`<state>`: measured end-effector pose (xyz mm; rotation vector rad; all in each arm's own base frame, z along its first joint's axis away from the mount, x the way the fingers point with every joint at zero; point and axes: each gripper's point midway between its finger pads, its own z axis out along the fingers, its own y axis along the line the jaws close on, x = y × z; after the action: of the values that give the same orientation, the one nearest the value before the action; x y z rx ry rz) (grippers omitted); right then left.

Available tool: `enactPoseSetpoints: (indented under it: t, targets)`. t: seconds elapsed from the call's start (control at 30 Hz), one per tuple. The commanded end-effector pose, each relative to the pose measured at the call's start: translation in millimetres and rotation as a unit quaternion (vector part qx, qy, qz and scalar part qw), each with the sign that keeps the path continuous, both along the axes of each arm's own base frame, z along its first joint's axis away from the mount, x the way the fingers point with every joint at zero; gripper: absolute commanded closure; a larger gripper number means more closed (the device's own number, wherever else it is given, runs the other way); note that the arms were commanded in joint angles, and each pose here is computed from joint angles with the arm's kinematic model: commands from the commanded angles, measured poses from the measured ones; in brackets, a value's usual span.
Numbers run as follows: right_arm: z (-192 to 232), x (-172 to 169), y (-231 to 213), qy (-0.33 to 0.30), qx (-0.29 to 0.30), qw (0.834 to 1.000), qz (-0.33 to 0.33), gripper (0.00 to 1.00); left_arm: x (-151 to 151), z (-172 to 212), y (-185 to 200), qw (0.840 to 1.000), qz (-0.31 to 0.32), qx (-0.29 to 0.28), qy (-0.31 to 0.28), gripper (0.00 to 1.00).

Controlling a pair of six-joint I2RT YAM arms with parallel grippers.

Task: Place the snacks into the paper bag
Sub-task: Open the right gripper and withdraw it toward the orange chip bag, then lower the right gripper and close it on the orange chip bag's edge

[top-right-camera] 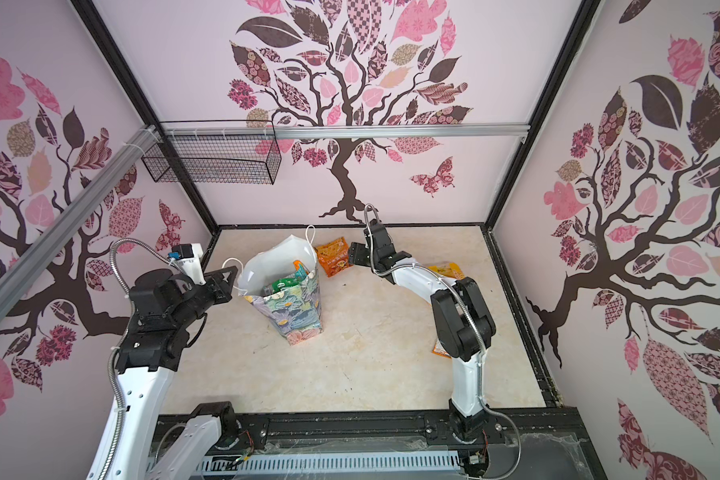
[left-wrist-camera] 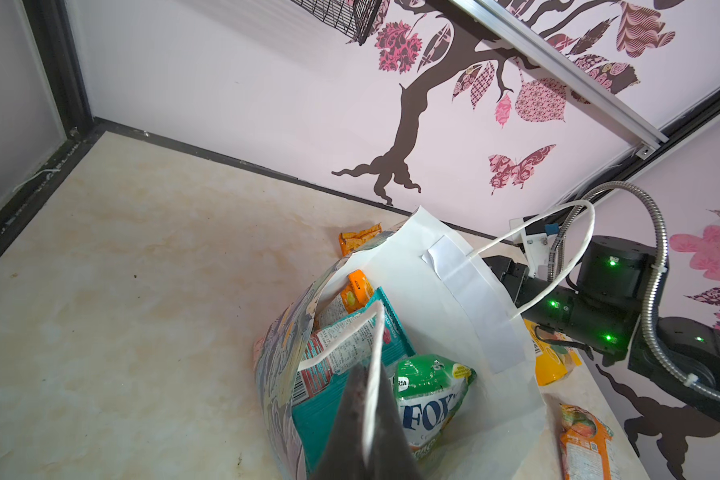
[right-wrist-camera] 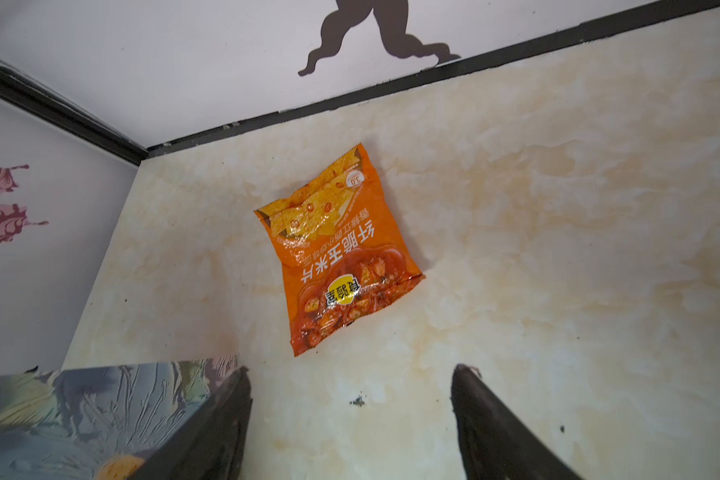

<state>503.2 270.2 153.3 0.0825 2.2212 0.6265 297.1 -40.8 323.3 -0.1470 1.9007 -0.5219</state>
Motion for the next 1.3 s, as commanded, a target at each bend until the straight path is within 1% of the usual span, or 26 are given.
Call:
enactPoseSetpoints:
  t: [0.0, 0.07, 0.2, 0.4, 0.47, 0.53, 0.6, 0.7, 0.93, 1.1, 1.27]
  targets:
    - [-23.4, 16.9, -4.0, 0.007, 0.015, 0.999, -0.045, 0.22, 0.9, -1.4, -0.5, 1.000, -0.003, -0.004, 0.001, 1.00]
    - [-35.7, 19.5, -1.1, 0.022, 0.031, 0.998, -0.054, 0.23, 1.2, -1.6, -0.2, 1.000, -0.002, -0.004, 0.002, 1.00]
    - [-51.1, 21.2, 12.1, 0.045, 0.080, 0.994, -0.051, 0.25, 2.0, -4.1, -1.3, 1.000, -0.005, -0.005, 0.007, 1.00]
    - [-73.2, 32.9, 15.8, 0.061, 0.086, 0.992, -0.071, 0.25, 3.0, -6.5, 1.6, 1.000, 0.002, 0.002, 0.013, 1.00]
    - [-76.3, 37.3, 17.4, 0.064, 0.097, 0.990, -0.078, 0.25, 2.9, -6.6, 2.0, 1.000, 0.003, 0.002, 0.013, 1.00]
    - [-81.4, 37.7, 23.0, 0.069, 0.117, 0.988, -0.079, 0.27, 2.4, -5.4, 2.2, 1.000, 0.004, 0.002, 0.011, 1.00]
    - [-84.5, 39.9, 29.9, 0.073, 0.150, 0.983, -0.079, 0.30, 2.2, -5.4, 3.0, 1.000, 0.006, 0.003, 0.011, 1.00]
    - [-93.6, 41.8, 35.9, 0.083, 0.174, 0.978, -0.081, 0.33, 1.9, -5.4, 3.1, 1.000, 0.006, 0.005, 0.011, 1.00]
    - [-103.9, 46.8, 34.9, 0.084, 0.193, 0.972, -0.102, 0.34, 1.7, -5.1, 3.8, 1.000, 0.007, 0.006, 0.011, 1.00]
    - [-110.2, 48.5, 36.5, 0.086, 0.221, 0.965, -0.112, 0.35, 1.8, -5.3, 4.2, 1.000, 0.009, 0.007, 0.011, 1.00]
    - [-118.6, 52.9, 32.8, 0.089, 0.226, 0.961, -0.129, 0.38, 2.0, -5.9, 4.3, 1.000, 0.009, 0.007, 0.012, 1.00]
